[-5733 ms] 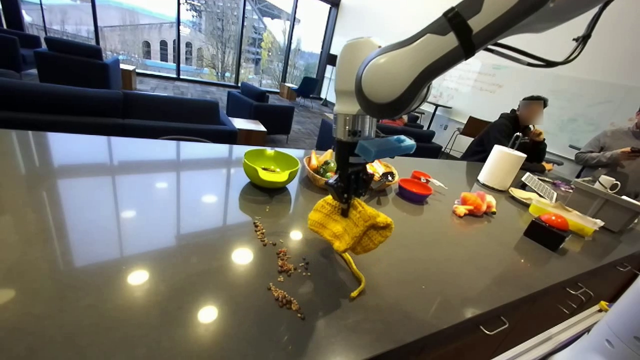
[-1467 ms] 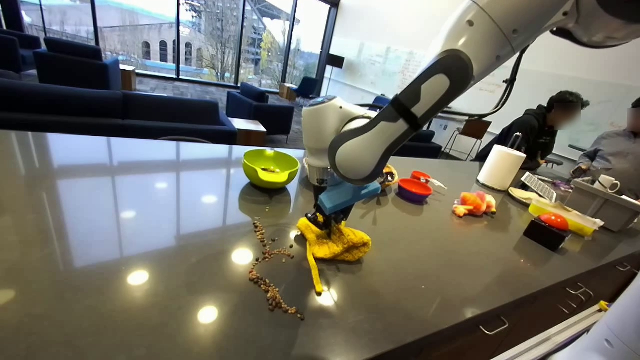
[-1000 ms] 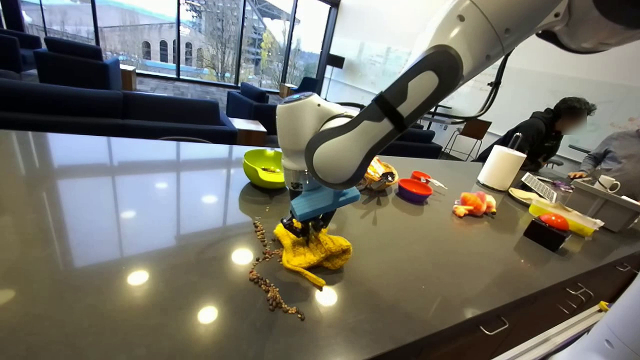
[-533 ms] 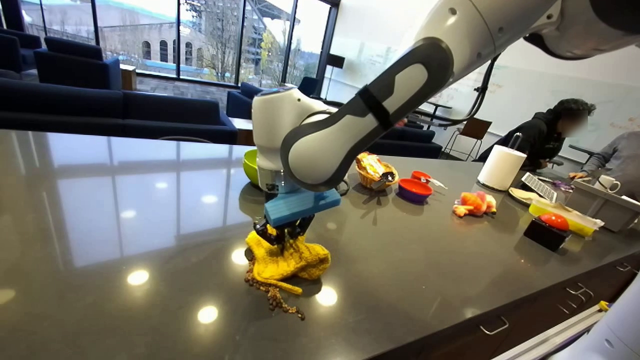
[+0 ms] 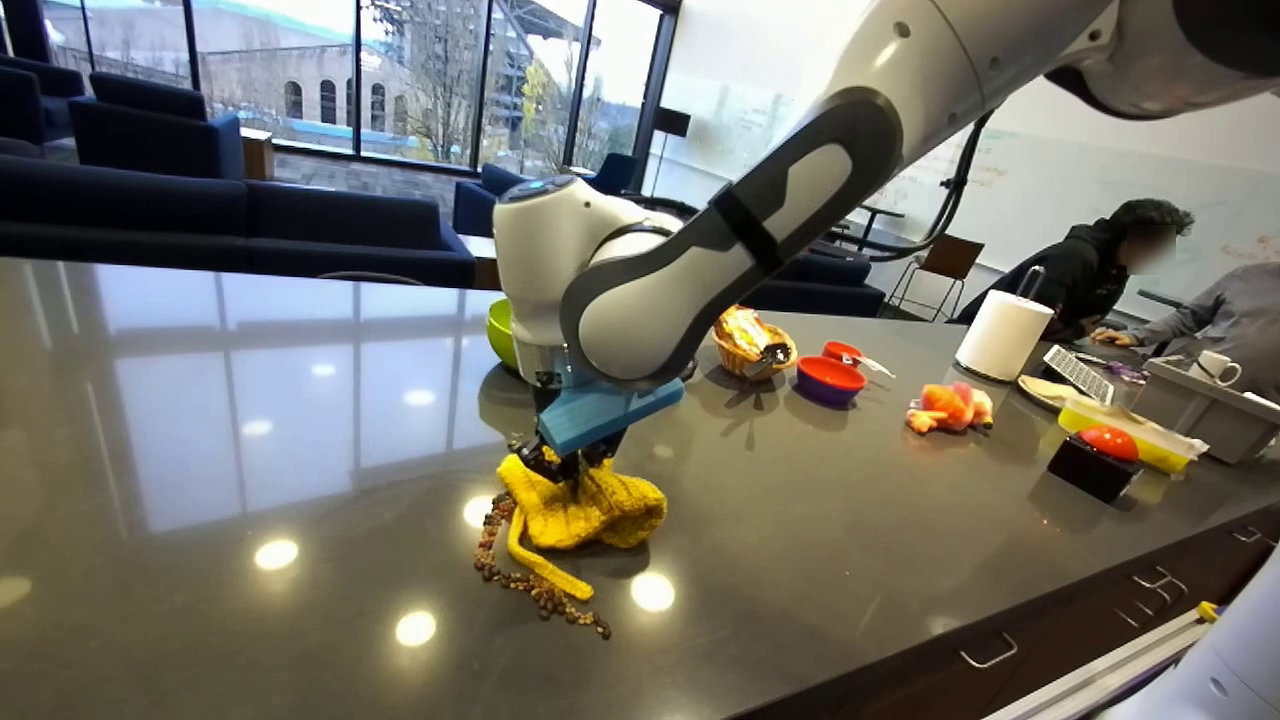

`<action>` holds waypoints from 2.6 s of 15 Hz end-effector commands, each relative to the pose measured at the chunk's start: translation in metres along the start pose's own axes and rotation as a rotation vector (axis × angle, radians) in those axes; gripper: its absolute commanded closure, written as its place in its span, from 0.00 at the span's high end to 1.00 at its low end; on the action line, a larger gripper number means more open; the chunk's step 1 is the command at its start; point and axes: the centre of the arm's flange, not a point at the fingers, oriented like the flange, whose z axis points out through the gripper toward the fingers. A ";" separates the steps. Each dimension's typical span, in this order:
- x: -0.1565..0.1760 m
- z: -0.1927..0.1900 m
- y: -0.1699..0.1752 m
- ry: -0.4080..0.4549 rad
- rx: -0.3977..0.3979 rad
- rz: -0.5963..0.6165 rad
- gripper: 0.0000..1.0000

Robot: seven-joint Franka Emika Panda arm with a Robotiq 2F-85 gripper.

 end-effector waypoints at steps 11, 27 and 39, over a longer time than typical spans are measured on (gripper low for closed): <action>0.047 -0.020 0.108 0.044 -0.160 0.070 0.04; 0.066 -0.042 0.147 0.208 -0.343 0.250 0.04; 0.059 -0.075 0.276 0.020 -0.198 0.378 0.04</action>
